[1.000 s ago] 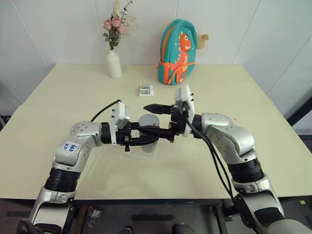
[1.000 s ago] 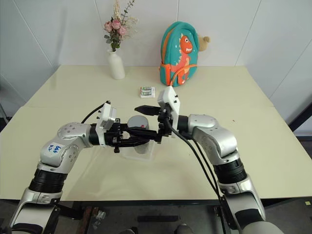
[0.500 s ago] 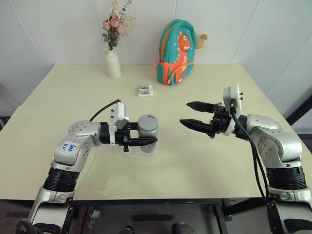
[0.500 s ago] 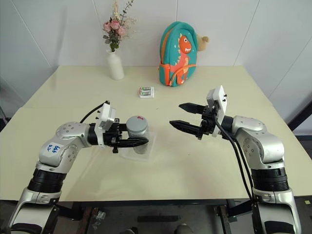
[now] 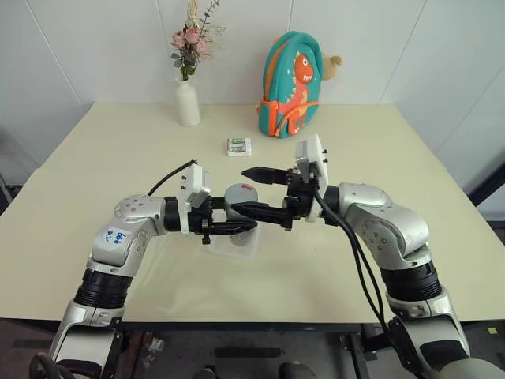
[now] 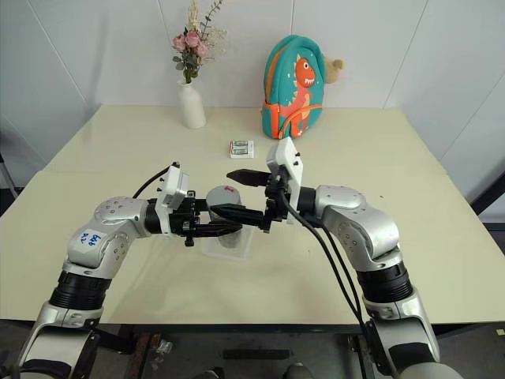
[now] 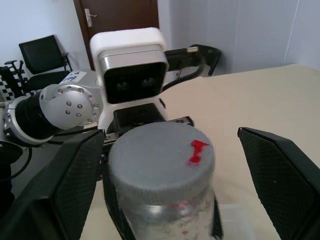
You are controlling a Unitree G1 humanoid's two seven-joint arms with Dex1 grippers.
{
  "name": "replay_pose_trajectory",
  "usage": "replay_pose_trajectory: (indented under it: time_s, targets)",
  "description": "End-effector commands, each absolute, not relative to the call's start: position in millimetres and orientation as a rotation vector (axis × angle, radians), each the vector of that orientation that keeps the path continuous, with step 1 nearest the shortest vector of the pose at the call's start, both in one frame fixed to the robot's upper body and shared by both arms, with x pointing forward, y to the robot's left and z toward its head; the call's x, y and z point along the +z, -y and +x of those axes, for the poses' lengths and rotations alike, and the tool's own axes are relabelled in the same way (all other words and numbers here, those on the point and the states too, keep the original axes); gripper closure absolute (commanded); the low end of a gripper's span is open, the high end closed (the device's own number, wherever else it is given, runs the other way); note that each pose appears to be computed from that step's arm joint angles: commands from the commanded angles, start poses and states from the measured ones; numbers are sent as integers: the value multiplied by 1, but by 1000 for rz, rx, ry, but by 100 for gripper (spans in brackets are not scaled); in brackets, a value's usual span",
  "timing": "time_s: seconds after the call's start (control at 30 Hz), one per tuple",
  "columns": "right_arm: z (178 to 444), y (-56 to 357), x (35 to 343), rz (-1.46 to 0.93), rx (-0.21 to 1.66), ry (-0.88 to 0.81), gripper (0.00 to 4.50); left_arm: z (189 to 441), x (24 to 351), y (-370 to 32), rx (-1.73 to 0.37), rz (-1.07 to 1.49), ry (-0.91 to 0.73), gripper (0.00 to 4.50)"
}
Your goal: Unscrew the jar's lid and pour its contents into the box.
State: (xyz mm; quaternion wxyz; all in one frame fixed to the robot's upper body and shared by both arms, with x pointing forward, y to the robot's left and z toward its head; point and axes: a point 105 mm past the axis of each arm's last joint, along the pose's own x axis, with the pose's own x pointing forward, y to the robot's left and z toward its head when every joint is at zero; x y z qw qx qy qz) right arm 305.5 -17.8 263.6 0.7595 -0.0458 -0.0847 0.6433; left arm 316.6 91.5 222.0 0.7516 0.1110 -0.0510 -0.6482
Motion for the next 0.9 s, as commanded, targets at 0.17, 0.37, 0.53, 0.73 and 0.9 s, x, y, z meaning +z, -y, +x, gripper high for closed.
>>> replay_pose_trajectory:
  time_s: [0.17,0.37,0.53,0.73,0.9]
  targets:
    - [310,4,282,-112,1374,252,4,313,233,-84,-1444,277,168,253]
    - [316,9,279,-119,1339,242,4,313,233,-85,-1445,278,165,253]
    - [318,18,273,-133,1321,227,4,312,233,-85,-1446,280,163,253]
    - [323,38,271,-159,1288,211,4,312,234,-88,-1438,285,161,253]
    - [326,51,276,-172,1274,210,4,311,233,-89,-1435,283,160,253]
